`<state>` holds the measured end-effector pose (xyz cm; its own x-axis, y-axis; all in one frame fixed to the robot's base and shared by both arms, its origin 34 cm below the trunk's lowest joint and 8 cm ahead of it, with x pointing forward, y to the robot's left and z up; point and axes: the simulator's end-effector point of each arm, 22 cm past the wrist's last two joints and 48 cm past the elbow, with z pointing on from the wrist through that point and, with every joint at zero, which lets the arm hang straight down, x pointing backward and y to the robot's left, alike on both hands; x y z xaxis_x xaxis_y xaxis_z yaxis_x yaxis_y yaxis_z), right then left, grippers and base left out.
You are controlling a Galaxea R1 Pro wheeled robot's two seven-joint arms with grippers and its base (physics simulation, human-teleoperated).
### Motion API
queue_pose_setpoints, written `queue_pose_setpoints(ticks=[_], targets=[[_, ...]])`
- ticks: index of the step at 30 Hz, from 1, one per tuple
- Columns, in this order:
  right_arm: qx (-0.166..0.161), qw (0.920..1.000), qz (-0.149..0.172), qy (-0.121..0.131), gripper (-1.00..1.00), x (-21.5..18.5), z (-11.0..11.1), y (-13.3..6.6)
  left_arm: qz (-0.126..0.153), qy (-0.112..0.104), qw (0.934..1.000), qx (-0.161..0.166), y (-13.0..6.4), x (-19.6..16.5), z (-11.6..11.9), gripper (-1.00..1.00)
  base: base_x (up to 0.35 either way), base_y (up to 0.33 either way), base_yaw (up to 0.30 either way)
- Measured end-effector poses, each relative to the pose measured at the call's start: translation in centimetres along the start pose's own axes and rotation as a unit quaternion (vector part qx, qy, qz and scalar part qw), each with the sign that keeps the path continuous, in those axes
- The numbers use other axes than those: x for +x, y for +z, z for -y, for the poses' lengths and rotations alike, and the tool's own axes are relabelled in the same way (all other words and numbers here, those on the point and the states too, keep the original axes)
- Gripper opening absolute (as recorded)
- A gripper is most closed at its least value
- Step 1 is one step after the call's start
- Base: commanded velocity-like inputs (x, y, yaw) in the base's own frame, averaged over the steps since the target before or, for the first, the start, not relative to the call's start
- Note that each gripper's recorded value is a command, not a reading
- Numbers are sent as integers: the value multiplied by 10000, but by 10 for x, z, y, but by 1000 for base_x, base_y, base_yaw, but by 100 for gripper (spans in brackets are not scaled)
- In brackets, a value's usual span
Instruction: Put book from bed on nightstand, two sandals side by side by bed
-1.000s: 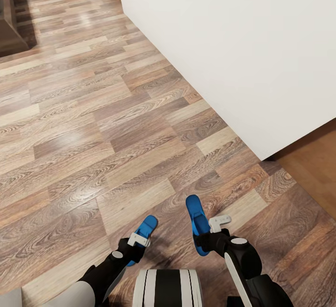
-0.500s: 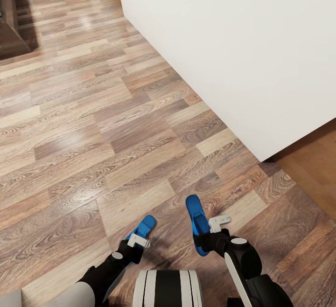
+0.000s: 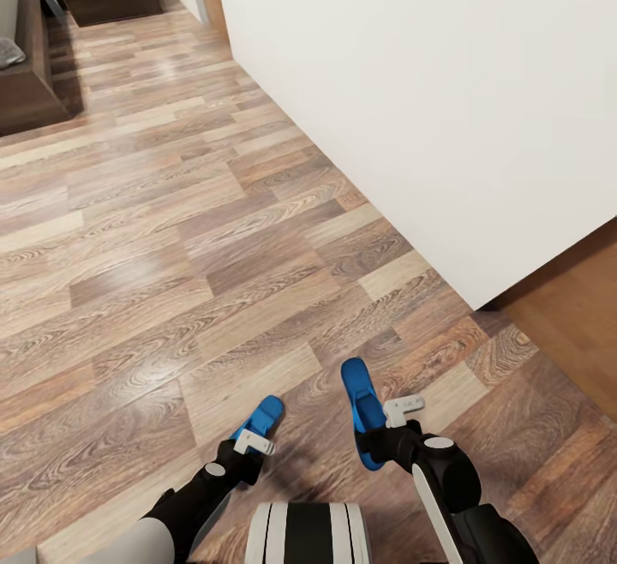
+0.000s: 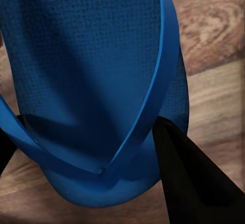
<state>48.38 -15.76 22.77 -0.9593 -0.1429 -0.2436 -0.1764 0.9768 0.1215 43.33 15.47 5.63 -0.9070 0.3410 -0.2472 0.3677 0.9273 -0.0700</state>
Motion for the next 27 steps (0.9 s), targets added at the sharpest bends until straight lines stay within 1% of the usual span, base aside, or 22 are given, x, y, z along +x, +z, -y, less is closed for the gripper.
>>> queue_pose_setpoints(ticks=[27], targets=[[79, 9985, 539, -88, -100, -38, -1, -41, 492, 79, 9986, -192, -33, -51, -14, -100, 0, 0, 0]])
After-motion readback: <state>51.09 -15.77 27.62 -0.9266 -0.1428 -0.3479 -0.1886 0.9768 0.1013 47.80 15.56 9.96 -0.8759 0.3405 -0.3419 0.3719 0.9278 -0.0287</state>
